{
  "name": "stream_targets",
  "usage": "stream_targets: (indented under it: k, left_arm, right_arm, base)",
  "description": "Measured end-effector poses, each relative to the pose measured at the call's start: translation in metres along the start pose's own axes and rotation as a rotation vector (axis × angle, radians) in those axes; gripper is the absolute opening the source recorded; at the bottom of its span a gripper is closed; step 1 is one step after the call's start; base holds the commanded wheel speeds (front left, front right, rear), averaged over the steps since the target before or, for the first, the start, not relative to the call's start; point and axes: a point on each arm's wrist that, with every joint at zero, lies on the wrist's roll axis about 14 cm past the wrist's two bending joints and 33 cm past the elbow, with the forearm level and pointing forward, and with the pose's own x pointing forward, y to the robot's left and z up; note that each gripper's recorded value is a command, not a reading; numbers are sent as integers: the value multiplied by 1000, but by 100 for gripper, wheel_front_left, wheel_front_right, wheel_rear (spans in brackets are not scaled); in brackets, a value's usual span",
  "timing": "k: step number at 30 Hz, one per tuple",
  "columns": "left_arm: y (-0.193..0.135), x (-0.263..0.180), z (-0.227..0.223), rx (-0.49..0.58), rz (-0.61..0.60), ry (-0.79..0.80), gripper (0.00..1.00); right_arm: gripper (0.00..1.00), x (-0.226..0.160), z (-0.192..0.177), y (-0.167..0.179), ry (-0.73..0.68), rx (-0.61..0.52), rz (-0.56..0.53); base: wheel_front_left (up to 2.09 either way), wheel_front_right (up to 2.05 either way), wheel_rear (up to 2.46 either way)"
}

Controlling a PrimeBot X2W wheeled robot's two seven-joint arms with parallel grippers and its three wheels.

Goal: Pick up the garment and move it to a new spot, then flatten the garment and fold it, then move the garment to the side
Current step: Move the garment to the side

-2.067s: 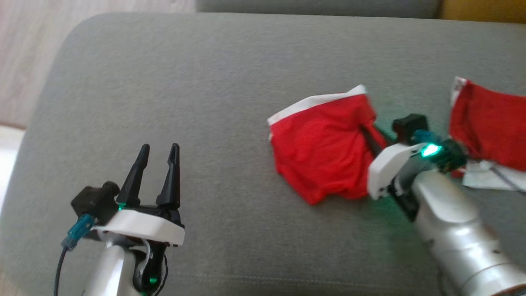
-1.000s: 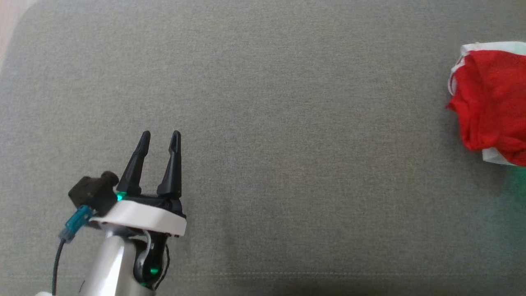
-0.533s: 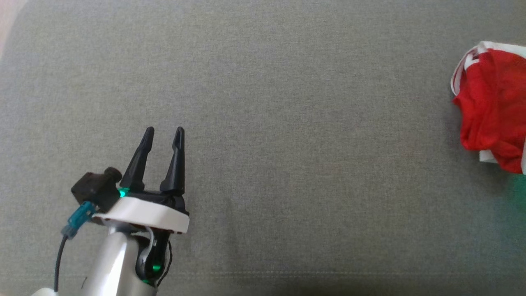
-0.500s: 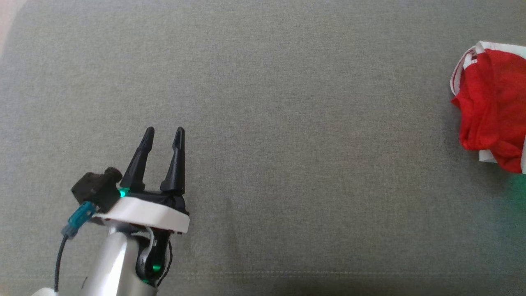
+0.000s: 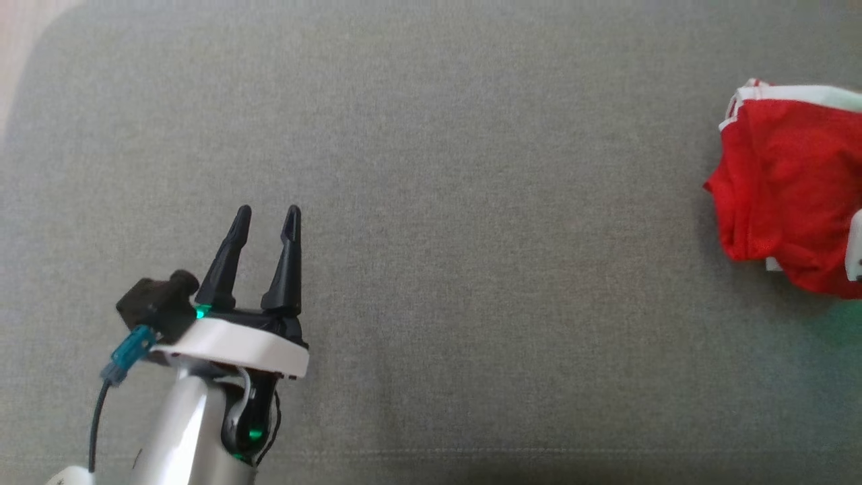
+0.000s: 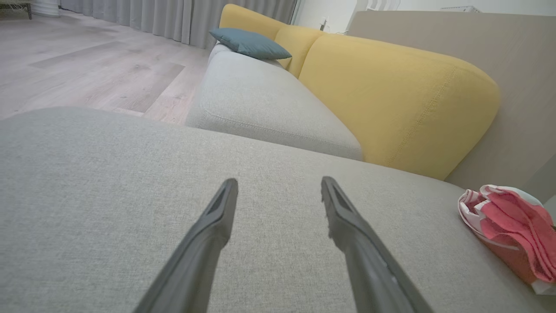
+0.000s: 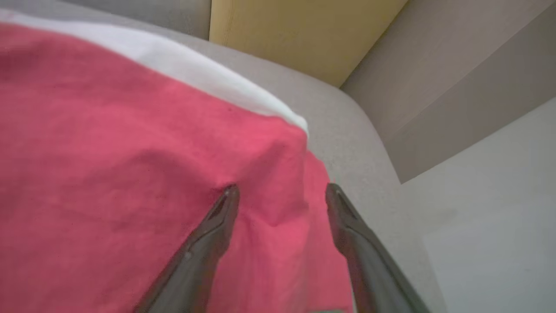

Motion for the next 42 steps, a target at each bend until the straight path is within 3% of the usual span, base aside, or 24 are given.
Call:
stream_targets:
  k: [6, 16, 25, 36, 42]
  left_arm:
    - [0, -6, 20, 8, 6, -53, 100]
    - [-3, -33, 36, 13, 16, -99, 100]
    - [-5, -55, 50, 24, 20, -144, 100]
    - [0, -68, 59, 32, 43, -176, 100]
    - [1, -84, 43, 25, 61, -134, 100]
  right_arm:
    - [100, -18, 41, -1, -163, 41, -11]
    - [100, -71, 111, 35, -456, 157, 81]
    - [100, -121, 100, 92, -557, 278, 239]
    - [100, -152, 66, 132, -573, 402, 366]
    - [100, -165, 47, 146, -558, 464, 410]
  base:
    - [0, 0, 0]
    - [0, 0, 0]
    - [0, 0, 0]
    - [0, 0, 0]
    - [0, 0, 0]
